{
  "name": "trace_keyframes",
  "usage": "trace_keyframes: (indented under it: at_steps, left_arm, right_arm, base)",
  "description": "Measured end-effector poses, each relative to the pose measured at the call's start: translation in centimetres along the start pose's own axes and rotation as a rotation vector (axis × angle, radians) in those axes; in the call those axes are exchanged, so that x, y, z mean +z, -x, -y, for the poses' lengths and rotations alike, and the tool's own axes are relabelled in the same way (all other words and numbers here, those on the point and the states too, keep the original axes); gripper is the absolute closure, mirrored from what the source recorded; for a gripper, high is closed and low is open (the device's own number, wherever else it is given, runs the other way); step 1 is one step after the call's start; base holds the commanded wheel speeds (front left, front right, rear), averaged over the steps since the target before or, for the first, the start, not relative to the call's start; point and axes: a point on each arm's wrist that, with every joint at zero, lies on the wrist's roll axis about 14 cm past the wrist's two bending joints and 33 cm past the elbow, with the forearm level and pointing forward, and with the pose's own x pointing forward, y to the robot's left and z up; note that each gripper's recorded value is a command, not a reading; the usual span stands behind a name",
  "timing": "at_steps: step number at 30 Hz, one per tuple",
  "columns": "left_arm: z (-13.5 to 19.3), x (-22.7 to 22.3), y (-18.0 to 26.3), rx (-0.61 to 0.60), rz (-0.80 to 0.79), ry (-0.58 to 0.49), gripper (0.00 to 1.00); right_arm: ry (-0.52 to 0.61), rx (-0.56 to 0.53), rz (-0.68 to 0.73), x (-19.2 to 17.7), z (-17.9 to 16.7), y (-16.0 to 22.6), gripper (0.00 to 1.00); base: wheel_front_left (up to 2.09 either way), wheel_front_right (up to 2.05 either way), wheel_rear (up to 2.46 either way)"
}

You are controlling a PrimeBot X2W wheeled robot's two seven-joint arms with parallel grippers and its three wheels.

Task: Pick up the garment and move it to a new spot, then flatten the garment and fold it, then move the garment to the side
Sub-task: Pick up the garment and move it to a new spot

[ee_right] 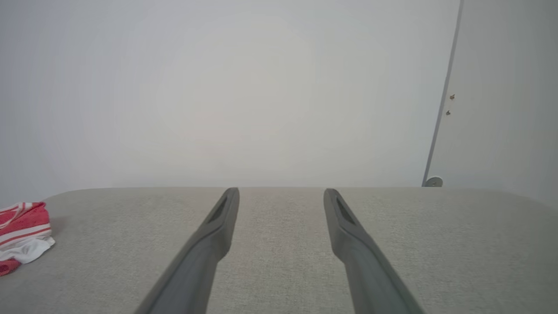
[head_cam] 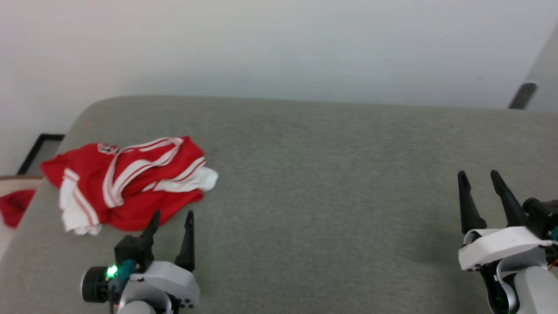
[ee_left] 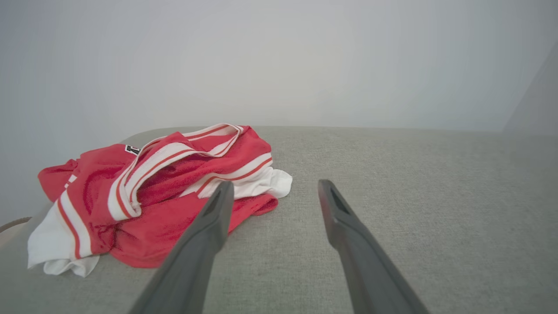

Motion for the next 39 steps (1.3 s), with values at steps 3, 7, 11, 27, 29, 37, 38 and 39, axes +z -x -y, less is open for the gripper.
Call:
trace_keyframes:
  at_steps: [3, 7, 11, 27, 29, 37, 38, 39]
  left_arm:
    - [-1.4, 0.3, 0.7, 0.048, 0.009, 0.003, 0.0]
    - [-3.7, 0.4, 2.2, 0.123, 0.015, 0.01, 0.0]
    - [-6.2, 0.4, 4.3, 0.219, 0.018, 0.025, 0.0]
    - [-15.9, 0.8, 17.0, 0.705, 0.067, 0.078, 0.0]
    - [-16.2, 0.8, 17.7, 0.732, 0.067, 0.079, 0.0]
    - [-13.9, 0.3, 16.1, 0.64, 0.05, 0.095, 0.0]
    - [-13.3, 0.3, 15.2, 0.599, 0.043, 0.083, 0.0]
    - [-12.7, 0.5, 14.0, 0.55, 0.041, 0.066, 0.0]
  right_arm:
    - [-0.006, 0.059, -0.004, -0.3, -2.1, -1.0, 0.0]
    - [-0.016, 0.151, -0.019, -1.1, -5.3, -2.3, 0.0]
    - [-0.028, 0.252, -0.041, -2.1, -9.2, -3.5, 0.0]
    - [-0.098, 0.763, -0.109, -4.3, -29.0, -4.1, 0.0]
    - [-0.111, 0.792, -0.129, -4.9, -30.1, -4.0, 0.0]
    - [-0.128, 0.793, -0.154, -5.6, -30.1, -4.3, 0.0]
    - [-0.13, 0.779, -0.147, -5.4, -29.6, -4.6, 0.0]
    - [-0.132, 0.761, -0.14, -5.3, -28.9, -4.9, 0.0]
  base:
    - [0.0, 0.0, 0.0]
    - [0.0, 0.0, 0.0]
    - [0.0, 0.0, 0.0]
    - [0.0, 0.0, 0.0]
    - [-0.12, -0.12, -0.12]
    - [-0.02, -0.02, -0.02]
    - [0.0, 0.0, 0.0]
    - [0.0, 0.0, 0.0]
